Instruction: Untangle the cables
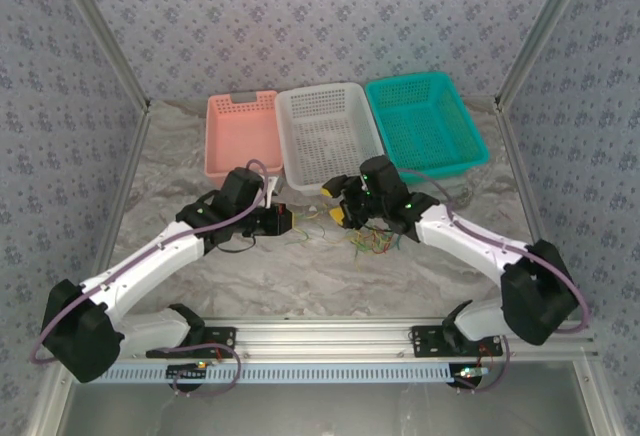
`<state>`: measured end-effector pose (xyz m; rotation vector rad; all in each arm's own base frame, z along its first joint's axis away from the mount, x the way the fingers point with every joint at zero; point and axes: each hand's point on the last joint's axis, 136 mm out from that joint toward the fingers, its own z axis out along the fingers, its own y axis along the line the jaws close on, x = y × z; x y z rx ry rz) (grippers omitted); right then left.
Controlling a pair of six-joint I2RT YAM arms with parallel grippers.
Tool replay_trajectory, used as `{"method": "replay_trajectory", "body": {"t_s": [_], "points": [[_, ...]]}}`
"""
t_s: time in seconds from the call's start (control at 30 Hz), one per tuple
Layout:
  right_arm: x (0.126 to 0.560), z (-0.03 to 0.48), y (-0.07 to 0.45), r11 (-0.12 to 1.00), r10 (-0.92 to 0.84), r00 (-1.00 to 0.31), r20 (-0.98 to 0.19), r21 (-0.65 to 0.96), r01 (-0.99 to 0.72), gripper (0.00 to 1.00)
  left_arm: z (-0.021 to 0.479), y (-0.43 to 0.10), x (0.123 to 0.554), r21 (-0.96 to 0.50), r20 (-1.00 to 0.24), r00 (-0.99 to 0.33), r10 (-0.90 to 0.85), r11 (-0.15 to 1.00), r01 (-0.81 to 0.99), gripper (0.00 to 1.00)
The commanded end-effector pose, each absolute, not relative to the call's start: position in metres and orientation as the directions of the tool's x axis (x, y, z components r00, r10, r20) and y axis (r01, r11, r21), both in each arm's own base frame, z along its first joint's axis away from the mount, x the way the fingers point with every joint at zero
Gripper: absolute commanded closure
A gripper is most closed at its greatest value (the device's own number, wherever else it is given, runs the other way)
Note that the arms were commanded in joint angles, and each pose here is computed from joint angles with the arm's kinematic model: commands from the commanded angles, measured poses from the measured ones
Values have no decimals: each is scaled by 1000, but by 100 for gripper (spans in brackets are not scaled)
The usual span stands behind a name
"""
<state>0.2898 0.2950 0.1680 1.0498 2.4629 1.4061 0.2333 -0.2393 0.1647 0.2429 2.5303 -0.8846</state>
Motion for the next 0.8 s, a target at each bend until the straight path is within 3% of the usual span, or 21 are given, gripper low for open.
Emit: {"method": "replay_trajectory", "body": {"t_s": [0.0, 0.3, 0.47, 0.7, 0.77], "points": [[306, 185, 314, 266, 605, -753, 259, 826, 497, 43, 182, -247, 236, -553, -502, -864, 34, 755, 351, 100], [318, 172, 316, 288, 624, -736, 262, 799, 528, 84, 186, -250, 233, -564, -510, -859, 39, 739, 368, 100], [315, 171, 313, 283, 624, -731, 275, 793, 540, 75, 186, -249, 232, -562, -510, -859, 41, 740, 370, 100], [308, 165, 310, 283, 628, -726, 279, 788, 547, 76, 187, -253, 234, -573, -509, -860, 35, 732, 369, 100], [307, 165, 313, 282, 620, -731, 285, 789, 547, 71, 187, -253, 235, -572, -510, -860, 35, 733, 369, 100]]}}
